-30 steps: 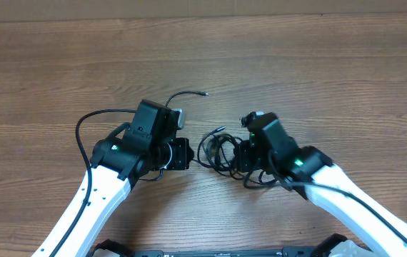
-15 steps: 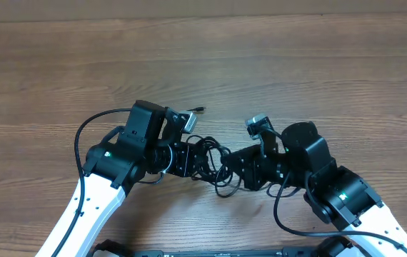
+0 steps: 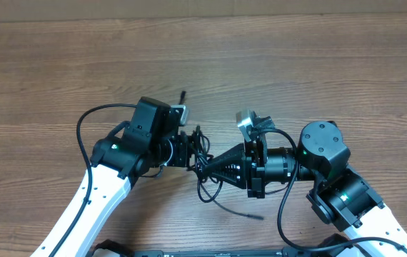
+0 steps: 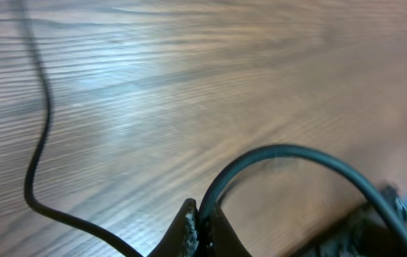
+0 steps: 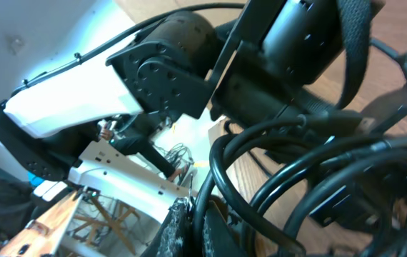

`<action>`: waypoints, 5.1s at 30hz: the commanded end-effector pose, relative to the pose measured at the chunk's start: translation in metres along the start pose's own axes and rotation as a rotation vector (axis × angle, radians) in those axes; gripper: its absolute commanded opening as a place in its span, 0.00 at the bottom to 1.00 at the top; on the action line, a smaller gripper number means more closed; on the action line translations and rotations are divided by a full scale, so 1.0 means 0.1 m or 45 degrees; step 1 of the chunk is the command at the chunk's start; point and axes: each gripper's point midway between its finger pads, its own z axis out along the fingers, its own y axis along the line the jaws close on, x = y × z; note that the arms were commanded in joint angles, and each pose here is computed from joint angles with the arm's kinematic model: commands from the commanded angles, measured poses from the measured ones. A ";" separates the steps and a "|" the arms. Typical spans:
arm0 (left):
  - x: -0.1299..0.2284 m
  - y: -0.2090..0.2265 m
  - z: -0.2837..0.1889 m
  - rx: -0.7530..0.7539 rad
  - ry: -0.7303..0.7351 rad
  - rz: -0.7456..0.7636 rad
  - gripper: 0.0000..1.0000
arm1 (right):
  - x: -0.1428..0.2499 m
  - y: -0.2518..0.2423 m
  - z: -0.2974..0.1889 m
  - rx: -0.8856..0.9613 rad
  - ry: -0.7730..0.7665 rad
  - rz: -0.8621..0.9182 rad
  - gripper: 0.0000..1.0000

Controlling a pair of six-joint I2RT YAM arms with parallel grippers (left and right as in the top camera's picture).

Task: Untangle cables

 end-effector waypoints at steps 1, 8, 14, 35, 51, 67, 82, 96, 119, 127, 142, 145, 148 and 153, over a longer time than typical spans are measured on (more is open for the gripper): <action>-0.20 0.39 -0.05 -0.260 -0.139 -0.256 0.04 | -0.01 0.21 -0.04 -0.084 0.029 -0.024 0.04; -0.32 0.35 -0.09 -0.145 -0.176 -0.353 0.04 | 0.24 -0.43 -0.12 0.332 0.046 0.253 0.04; -0.48 0.21 -0.27 0.168 -0.181 -0.381 0.04 | 0.39 -0.73 -0.24 0.563 0.034 0.431 0.04; -0.05 -0.52 -0.52 0.750 0.064 -0.034 0.55 | -0.22 -1.15 -0.43 0.820 -0.386 0.452 0.04; 0.08 -0.07 -0.29 0.344 0.183 -0.617 0.84 | 0.24 -1.79 -0.83 1.326 -0.334 0.585 0.19; 0.47 -0.51 0.41 -0.048 0.191 -0.722 0.64 | 0.41 -0.91 -2.15 1.829 -0.642 0.898 1.00; 1.18 -0.84 1.49 -0.235 0.449 -1.096 0.38 | 0.66 -0.59 -2.37 1.802 -0.622 0.914 1.00; 1.24 -0.66 1.89 -0.304 0.425 -1.095 0.04 | 0.74 -0.58 -2.41 1.836 -0.580 0.922 1.00; -0.13 -1.41 -0.68 0.450 -0.299 0.455 0.04 | 0.62 -0.55 -1.67 1.373 -0.379 0.910 1.00; -0.08 -1.22 -1.18 0.393 -0.462 0.493 0.04 | 0.45 -0.62 -1.21 1.140 -0.195 0.647 1.00; 0.27 -1.25 -1.00 0.482 -0.239 0.683 0.04 | 0.15 -0.69 -0.32 0.665 -0.011 0.605 0.49; 0.26 -1.22 -0.97 0.460 -0.234 0.683 0.04 | 0.20 -0.87 -0.25 0.705 0.012 0.673 0.05; 0.05 -0.98 -0.96 0.254 -0.333 0.582 0.04 | 0.45 -1.25 -0.40 0.960 0.045 0.791 0.04; -0.36 -0.53 -1.37 -0.030 -0.624 0.281 0.04 | 0.78 -1.58 -0.90 1.421 0.036 0.897 0.04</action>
